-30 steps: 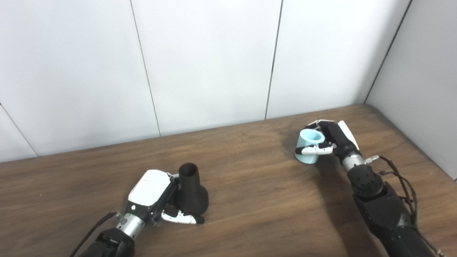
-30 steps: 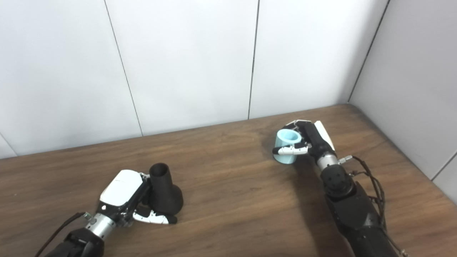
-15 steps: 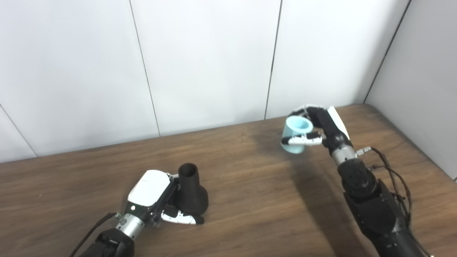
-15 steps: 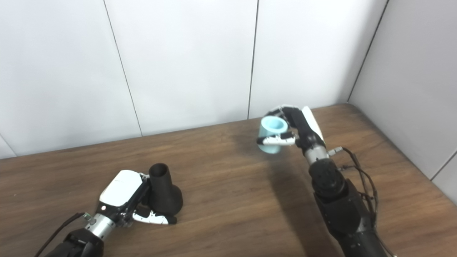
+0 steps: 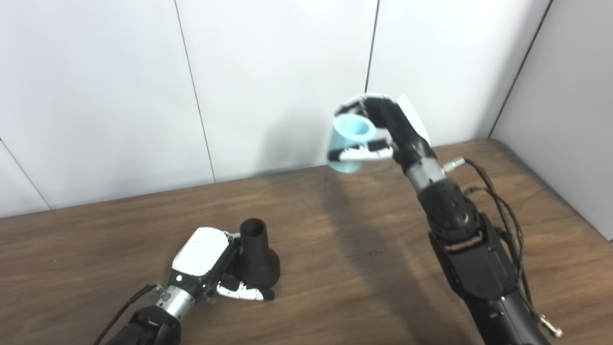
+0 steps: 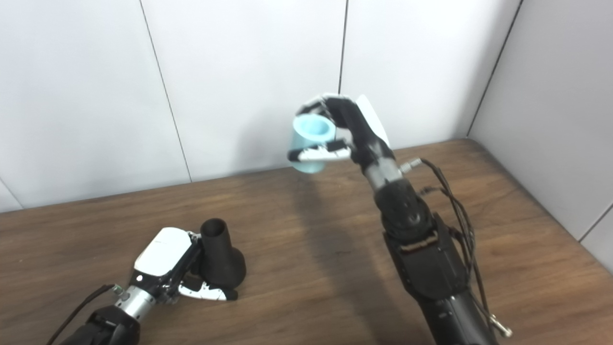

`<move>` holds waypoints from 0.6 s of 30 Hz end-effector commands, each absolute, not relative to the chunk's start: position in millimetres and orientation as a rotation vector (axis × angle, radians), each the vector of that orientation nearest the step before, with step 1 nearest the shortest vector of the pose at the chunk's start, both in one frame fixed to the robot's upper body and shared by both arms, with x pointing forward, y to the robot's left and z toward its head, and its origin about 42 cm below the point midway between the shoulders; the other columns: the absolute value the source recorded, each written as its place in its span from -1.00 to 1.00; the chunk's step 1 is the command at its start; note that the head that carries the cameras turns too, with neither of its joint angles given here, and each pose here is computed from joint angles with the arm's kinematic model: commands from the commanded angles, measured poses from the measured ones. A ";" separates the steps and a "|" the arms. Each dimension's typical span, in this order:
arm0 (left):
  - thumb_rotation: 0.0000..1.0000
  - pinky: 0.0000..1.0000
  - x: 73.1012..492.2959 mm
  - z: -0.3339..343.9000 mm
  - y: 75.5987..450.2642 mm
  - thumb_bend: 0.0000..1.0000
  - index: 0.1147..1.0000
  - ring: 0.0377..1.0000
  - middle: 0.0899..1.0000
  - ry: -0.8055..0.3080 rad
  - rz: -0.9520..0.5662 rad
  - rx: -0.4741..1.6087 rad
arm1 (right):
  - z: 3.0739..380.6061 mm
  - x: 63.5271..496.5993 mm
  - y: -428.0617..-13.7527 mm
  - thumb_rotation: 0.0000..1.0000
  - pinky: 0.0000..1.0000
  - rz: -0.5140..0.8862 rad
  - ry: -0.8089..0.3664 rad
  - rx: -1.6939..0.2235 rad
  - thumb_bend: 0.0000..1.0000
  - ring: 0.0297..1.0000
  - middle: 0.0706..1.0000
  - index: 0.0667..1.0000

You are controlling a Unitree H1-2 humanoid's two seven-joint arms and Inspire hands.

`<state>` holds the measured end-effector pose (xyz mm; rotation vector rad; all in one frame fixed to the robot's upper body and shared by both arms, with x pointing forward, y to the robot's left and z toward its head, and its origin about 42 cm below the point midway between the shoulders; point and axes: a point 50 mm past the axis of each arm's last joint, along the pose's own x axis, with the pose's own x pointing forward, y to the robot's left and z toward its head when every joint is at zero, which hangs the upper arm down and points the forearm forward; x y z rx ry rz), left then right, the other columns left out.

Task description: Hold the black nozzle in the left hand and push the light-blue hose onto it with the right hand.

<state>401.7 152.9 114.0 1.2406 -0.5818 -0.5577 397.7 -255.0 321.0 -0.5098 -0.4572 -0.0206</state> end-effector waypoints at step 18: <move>-1.00 -0.27 351.3 40.4 146.3 0.00 -0.06 -0.25 -0.23 -0.339 -0.743 1.303 | 348.8 399.1 -182.7 -1.00 -0.44 0.216 -0.454 -0.473 0.02 -0.28 -0.16 0.03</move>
